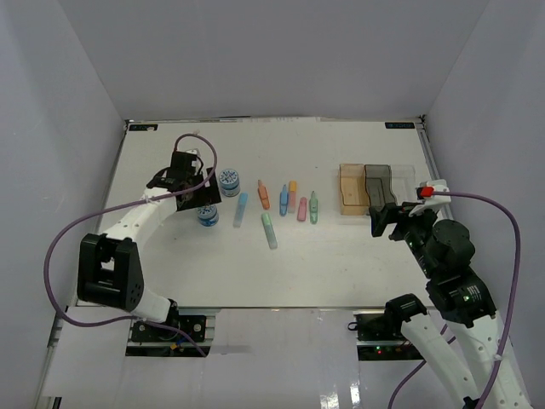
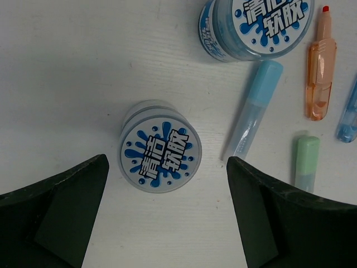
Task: Sort the stationery into containers
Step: Pick up the stationery from the center of the board.
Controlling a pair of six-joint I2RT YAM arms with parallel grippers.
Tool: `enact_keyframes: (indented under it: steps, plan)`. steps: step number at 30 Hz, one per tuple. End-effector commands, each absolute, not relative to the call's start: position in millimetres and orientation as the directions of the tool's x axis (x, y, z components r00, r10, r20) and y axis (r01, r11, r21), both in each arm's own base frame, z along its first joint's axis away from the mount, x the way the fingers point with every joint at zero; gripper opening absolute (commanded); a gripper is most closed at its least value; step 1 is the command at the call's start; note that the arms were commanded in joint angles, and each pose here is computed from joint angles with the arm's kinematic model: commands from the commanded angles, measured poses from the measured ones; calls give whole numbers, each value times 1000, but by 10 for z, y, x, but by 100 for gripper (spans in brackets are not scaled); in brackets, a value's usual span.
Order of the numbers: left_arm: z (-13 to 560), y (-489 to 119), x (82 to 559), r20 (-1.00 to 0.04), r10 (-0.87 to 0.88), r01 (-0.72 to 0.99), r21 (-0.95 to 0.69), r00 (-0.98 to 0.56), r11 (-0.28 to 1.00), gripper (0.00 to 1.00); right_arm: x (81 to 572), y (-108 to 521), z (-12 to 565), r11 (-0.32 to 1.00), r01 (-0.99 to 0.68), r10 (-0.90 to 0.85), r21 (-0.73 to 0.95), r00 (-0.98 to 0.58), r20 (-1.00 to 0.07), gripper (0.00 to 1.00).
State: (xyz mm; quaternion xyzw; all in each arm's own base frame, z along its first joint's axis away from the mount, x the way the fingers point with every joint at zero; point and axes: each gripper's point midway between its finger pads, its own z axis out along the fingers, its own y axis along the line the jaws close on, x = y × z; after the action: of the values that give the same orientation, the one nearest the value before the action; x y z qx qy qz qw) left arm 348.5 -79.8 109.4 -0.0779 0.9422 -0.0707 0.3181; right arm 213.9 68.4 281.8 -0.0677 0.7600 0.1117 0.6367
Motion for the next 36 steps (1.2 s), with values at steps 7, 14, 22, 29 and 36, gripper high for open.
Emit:
enact_keyframes:
  steps: [7, 14, 22, 29, 36]
  plan:
    - [969, -768, 3713, -598, -148, -113, -95, -788, 989, 98, 2083, 730, 2778, 955, -285, 42, 83, -148, -988, 90]
    - [790, -806, 3698, -555, -132, -109, -74, -822, 991, 88, 2061, 733, 2798, 952, -294, 44, 80, -127, -991, 90]
    - [965, -1041, 3633, -550, -100, -57, -95, -829, 994, 56, 2048, 732, 2802, 951, -298, 44, 79, -122, -992, 90]
    - [1439, -1921, 3495, -581, 29, 149, -159, -814, 976, 51, 2038, 714, 2799, 953, -291, 48, 80, -117, -992, 90]
    - [1342, -3153, 3058, -543, 280, 398, -112, -792, 911, 50, 2033, 670, 2803, 960, -266, 55, 85, -119, -991, 90]
